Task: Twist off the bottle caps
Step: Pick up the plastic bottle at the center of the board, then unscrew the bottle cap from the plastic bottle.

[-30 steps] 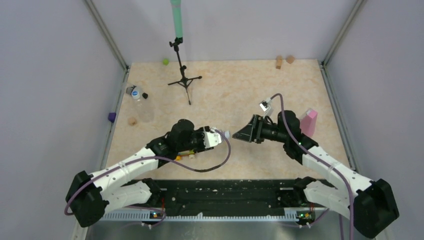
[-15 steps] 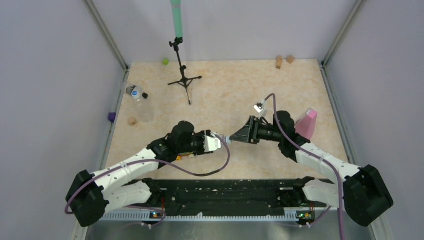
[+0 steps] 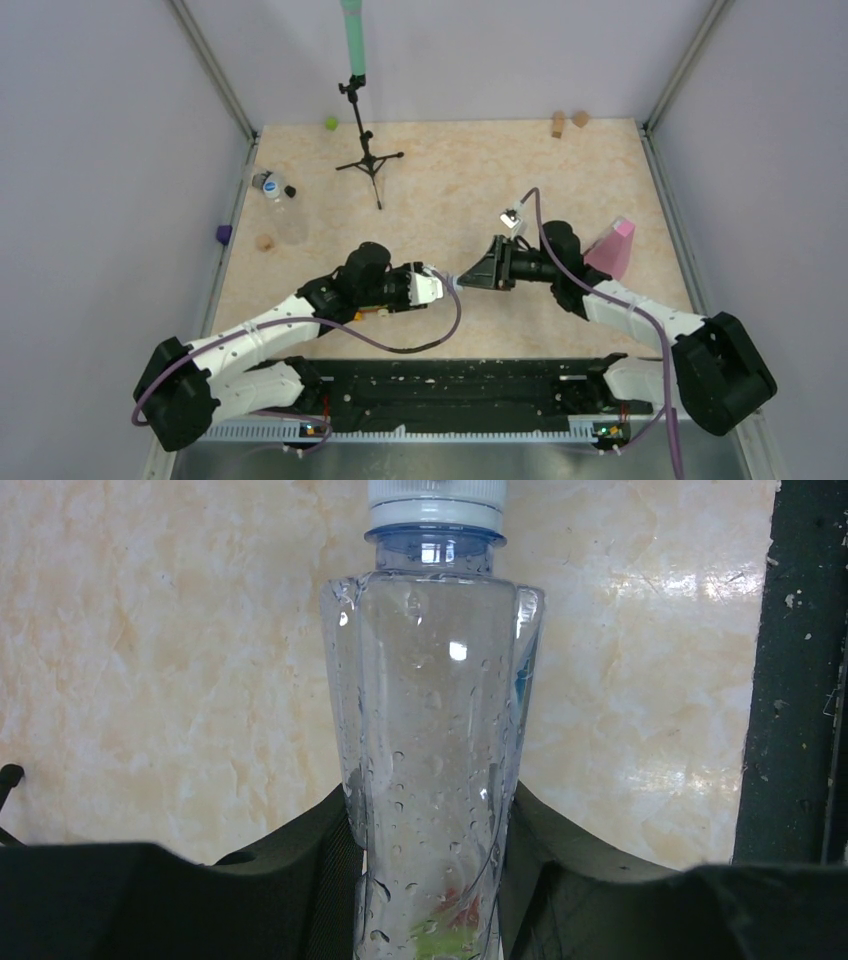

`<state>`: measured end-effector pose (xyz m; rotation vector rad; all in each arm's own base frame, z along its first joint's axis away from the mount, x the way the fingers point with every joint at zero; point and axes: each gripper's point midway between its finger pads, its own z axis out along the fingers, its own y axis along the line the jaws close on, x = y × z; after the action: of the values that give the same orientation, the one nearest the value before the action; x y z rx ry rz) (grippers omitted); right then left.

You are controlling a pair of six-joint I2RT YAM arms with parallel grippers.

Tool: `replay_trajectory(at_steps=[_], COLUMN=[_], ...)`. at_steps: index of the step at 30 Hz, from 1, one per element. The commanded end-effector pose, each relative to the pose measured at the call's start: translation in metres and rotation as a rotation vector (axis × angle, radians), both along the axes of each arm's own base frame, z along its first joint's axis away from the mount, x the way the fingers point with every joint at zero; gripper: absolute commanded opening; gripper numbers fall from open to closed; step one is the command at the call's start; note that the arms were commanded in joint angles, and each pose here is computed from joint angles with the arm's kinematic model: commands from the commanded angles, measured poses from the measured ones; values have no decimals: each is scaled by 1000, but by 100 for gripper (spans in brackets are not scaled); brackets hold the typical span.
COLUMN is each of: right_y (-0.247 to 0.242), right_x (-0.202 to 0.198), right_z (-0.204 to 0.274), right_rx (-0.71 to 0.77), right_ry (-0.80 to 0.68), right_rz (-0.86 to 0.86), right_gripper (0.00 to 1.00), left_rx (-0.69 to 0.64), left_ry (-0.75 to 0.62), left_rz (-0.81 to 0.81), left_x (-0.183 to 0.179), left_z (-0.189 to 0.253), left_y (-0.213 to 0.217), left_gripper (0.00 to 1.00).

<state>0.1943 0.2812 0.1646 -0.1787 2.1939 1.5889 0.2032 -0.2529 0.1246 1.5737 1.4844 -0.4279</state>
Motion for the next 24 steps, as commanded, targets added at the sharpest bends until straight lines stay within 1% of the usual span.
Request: replay_trajectory(at_steps=[1, 2, 4, 7, 8, 9, 12, 15, 18, 20, 22, 24], right_y=[8, 8, 9, 11, 11, 11, 11, 10, 10, 10, 11, 11], right_x=[5, 6, 5, 3, 3, 3, 1, 1, 1, 1, 2, 4], right_z=[12, 12, 12, 13, 13, 11, 8, 7, 5, 5, 4, 6], right_rx=[28, 28, 31, 33, 32, 27, 22, 20, 16, 17, 19, 20], right_ry=[-58, -57, -62, -64, -68, -65, -62, -59, -57, -53, -54, -62], right_rz=[35, 37, 51, 77, 83, 85, 91, 91, 87, 88, 88, 84], right_gripper=[41, 41, 34, 33, 30, 29, 31, 41, 42, 46, 46, 44], left_rx=[-52, -48, -46, -43, -45, -49, -57, -60, -52, -45, -42, -38], left_ry=[-20, -17, -20, -24, -22, -21, -11, -10, -7, -1, 2, 2], left_rz=[-31, -26, -19, -5, -5, -5, 6, 9, 9, 7, 3, 6], left_x=[1, 1, 2, 5, 5, 5, 6, 7, 7, 7, 6, 6], left_z=[16, 15, 15, 15, 15, 16, 15, 13, 11, 9, 8, 8], left_y=[-10, -10, -9, -8, -9, -10, -10, -11, -11, -11, -11, -10], left_gripper=[7, 7, 7, 7, 7, 8, 8, 9, 9, 9, 9, 9])
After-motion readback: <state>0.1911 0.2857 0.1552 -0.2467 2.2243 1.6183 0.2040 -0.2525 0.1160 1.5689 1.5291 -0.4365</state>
